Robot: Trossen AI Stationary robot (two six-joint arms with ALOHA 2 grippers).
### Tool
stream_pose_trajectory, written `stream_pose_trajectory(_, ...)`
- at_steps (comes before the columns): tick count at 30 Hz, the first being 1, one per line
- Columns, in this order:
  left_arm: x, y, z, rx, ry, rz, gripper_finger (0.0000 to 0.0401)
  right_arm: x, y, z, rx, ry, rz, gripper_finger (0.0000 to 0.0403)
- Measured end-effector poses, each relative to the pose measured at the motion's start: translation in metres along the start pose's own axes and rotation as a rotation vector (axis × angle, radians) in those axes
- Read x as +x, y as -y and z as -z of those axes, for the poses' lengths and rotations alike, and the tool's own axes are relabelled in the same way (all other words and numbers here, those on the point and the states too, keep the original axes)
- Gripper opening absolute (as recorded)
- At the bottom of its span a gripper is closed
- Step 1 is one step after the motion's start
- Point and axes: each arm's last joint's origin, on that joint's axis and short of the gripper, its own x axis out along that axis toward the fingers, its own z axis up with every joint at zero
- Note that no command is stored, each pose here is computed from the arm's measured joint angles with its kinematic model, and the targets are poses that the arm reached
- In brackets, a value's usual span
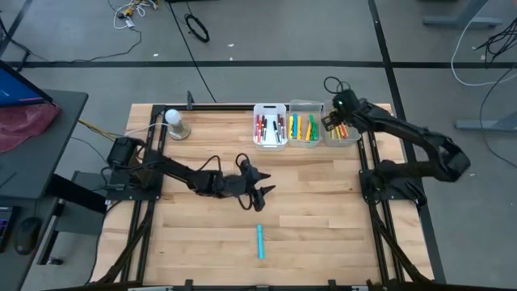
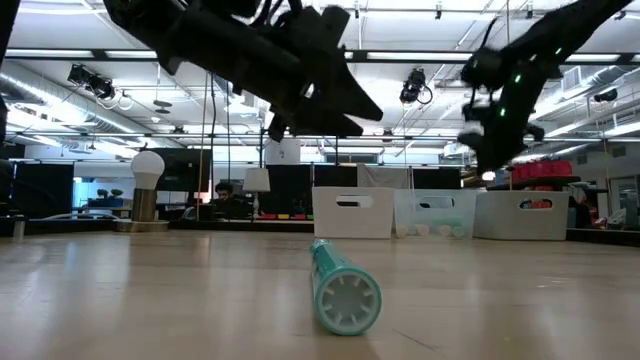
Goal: Pick & Place Markers
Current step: Put the light blue highlighter pen into the transparent bin
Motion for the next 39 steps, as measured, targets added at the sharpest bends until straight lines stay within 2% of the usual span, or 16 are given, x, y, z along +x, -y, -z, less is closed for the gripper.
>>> stream_pose_trajectory(4,-0.007,0.022,-0.001,0.042,-0.042,0.002,0.0202,-0.045,-0.011,0.004,-0.037,0.161,-0.204,0.0184)
stream_pose_trajectory(9,-0.02,0.053,-0.01,0.049,-0.215,-0.054,0.0191,-0.092,-0.037,0.038,-0.114,0.353,-0.548,0.018)
stream_pose_trajectory(12,-0.031,0.066,-0.013,-0.011,-0.301,-0.08,0.019,-0.109,-0.052,0.068,-0.172,0.435,-0.749,0.0172)
stream_pose_trajectory(15,-0.042,0.078,-0.009,-0.093,-0.332,-0.076,0.019,-0.119,-0.064,0.098,-0.231,0.51,-0.945,0.0163)
stream_pose_trajectory(20,-0.05,0.094,0.006,-0.305,-0.404,-0.041,0.019,-0.122,-0.084,0.141,-0.315,0.626,-1.2,0.0147)
stream_pose_trajectory(23,-0.05,0.1,0.018,-0.451,-0.477,-0.029,0.0192,-0.12,-0.09,0.158,-0.303,0.697,-1.271,0.0136)
stream_pose_trajectory(27,-0.043,0.1,0.032,-0.606,-0.565,-0.061,0.0213,-0.116,-0.092,0.169,-0.3,0.733,-1.294,0.0122)
stream_pose_trajectory(33,-0.027,0.098,0.049,-0.722,-0.67,-0.069,0.0269,-0.115,-0.092,0.172,-0.33,0.744,-1.284,0.0106)
stream_pose_trajectory(39,-0.011,0.098,0.068,-0.752,-0.753,-0.115,0.0279,-0.115,-0.092,0.171,-0.343,0.766,-1.279,0.01)
